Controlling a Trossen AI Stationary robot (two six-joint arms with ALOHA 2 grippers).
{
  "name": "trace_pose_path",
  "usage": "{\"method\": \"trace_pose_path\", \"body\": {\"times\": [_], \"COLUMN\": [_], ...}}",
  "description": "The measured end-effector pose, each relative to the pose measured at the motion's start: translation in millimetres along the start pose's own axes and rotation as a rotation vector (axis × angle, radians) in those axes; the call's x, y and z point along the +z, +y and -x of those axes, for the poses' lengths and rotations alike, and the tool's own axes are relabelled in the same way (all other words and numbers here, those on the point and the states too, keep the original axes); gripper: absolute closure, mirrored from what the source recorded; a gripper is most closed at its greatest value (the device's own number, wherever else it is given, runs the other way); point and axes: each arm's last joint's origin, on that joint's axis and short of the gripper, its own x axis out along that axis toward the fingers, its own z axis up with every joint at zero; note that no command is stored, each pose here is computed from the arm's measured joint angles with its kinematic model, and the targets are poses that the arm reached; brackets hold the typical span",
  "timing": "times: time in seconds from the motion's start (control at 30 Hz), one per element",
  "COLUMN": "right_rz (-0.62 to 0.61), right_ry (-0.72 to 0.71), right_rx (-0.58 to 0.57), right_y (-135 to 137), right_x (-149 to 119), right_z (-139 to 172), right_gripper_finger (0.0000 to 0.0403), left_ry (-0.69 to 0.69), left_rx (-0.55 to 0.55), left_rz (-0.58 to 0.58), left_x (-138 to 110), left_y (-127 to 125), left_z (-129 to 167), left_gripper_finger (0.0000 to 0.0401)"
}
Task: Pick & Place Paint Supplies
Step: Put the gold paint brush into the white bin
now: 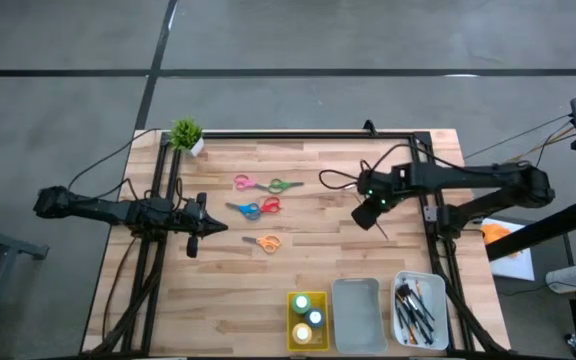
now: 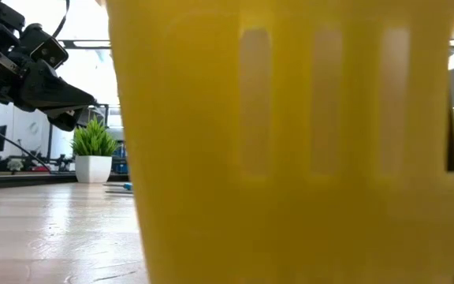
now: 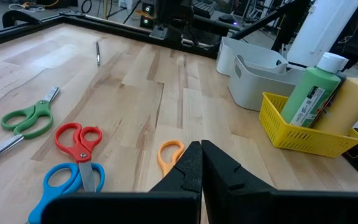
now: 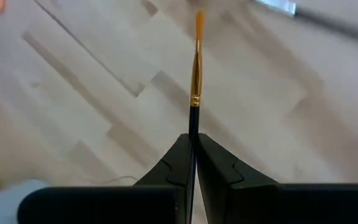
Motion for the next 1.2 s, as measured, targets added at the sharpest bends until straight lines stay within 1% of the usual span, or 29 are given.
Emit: {"method": "trace_pose_path", "body": {"times": [0.13, 0.3, 0.43, 0.67, 0.97, 1.1, 1.2], "right_rz": [-0.13, -0.229, -0.289, -0.386, -0.541, -0.603, -0.623], "right_ry": [0.073, 0.175, 0.229, 0.256, 0.306, 0.309, 0.312], "right_rx": [0.016, 0.005, -0.034, -0.063, -0.163, -0.208, -0.231], "right_y": [3.1, 12.4, 22.0, 39.6, 61.7, 78.3, 95.1], "right_x": [-15.5, -34.3, -49.9, -80.7, -128.4, -149.0, -163.6], "right_z": [8.6, 23.8, 40.5, 59.8, 62.0, 62.4, 63.3], "right_gripper_finger": [0.0388, 0.0388, 0.0388, 0.0388, 0.0388, 0.0388, 0.0388], "left_ry": [0.0, 0.0, 0.0, 0.0, 0.0, 0.0, 0.0], "left_rx": [0.0, 0.0, 0.001, 0.0, 0.0, 0.0, 0.0], "left_rz": [0.0, 0.0, 0.0, 0.0, 0.0, 0.0, 0.0], "left_x": [0.0, 0.0, 0.0, 0.0, 0.0, 0.0, 0.0], "left_y": [0.0, 0.0, 0.0, 0.0, 0.0, 0.0, 0.0], "left_z": [0.0, 0.0, 0.0, 0.0, 0.0, 0.0, 0.0], "left_gripper_finger": [0.0401, 0.0401, 0.0401, 0.0401, 0.0401, 0.0401, 0.0401]}}
